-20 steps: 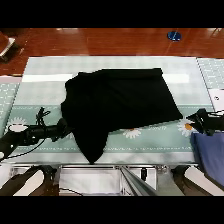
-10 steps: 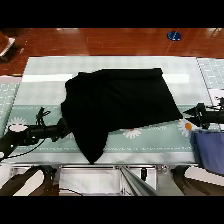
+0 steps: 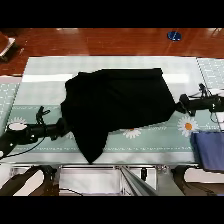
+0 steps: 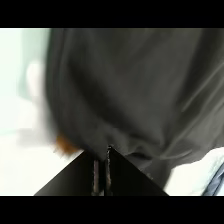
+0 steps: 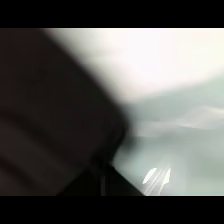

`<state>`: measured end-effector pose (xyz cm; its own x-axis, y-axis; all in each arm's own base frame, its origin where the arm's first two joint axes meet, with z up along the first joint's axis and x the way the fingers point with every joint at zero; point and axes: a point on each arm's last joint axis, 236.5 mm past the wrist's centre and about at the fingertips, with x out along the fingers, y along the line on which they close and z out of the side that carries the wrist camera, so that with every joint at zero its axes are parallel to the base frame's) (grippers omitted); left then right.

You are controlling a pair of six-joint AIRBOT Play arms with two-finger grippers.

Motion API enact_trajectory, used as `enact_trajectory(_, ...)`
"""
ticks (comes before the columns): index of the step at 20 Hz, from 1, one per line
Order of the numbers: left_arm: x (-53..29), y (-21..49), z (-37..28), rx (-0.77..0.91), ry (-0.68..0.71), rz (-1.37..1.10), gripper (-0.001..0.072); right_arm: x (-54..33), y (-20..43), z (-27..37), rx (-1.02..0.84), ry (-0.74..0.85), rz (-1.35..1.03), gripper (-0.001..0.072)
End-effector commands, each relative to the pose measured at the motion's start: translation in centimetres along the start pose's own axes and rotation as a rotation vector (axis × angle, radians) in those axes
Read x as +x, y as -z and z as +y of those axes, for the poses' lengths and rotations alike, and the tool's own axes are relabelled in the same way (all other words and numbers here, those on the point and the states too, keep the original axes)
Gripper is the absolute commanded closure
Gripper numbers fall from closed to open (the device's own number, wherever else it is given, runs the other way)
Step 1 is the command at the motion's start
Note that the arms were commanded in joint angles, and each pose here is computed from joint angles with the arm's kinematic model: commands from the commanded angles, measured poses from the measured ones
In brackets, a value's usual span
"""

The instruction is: Fold the shirts.

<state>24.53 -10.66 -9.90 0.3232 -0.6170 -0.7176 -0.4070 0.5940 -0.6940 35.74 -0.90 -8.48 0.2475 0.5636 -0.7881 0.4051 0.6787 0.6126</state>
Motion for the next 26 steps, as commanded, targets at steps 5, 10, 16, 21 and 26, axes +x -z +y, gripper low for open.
enact_trajectory(5,-12.5,-11.8,-20.4,0.354,0.304,-0.363,0.0681,-14.5,-5.7,18.4,-0.457,-0.095,-0.314,0.0694)
enact_trajectory(10,-33.4,-13.2,-37.4,0.786,0.399,-0.875,0.0681,-34.0,-1.8,29.9,-0.722,-0.100,-0.838,0.0694)
enact_trajectory(16,-44.9,-4.0,-41.1,1.016,0.221,-1.123,0.0681,-45.6,11.8,32.8,-0.886,0.021,-1.219,0.0694)
enact_trajectory(21,-52.0,3.0,-36.9,1.037,-0.048,-1.392,0.0681,-47.7,17.8,30.3,-0.852,0.151,-1.302,0.0694)
enact_trajectory(26,-53.0,5.9,-31.9,0.963,-0.232,-1.408,0.0681,-45.7,19.9,28.4,-0.857,0.183,-1.192,0.0694)
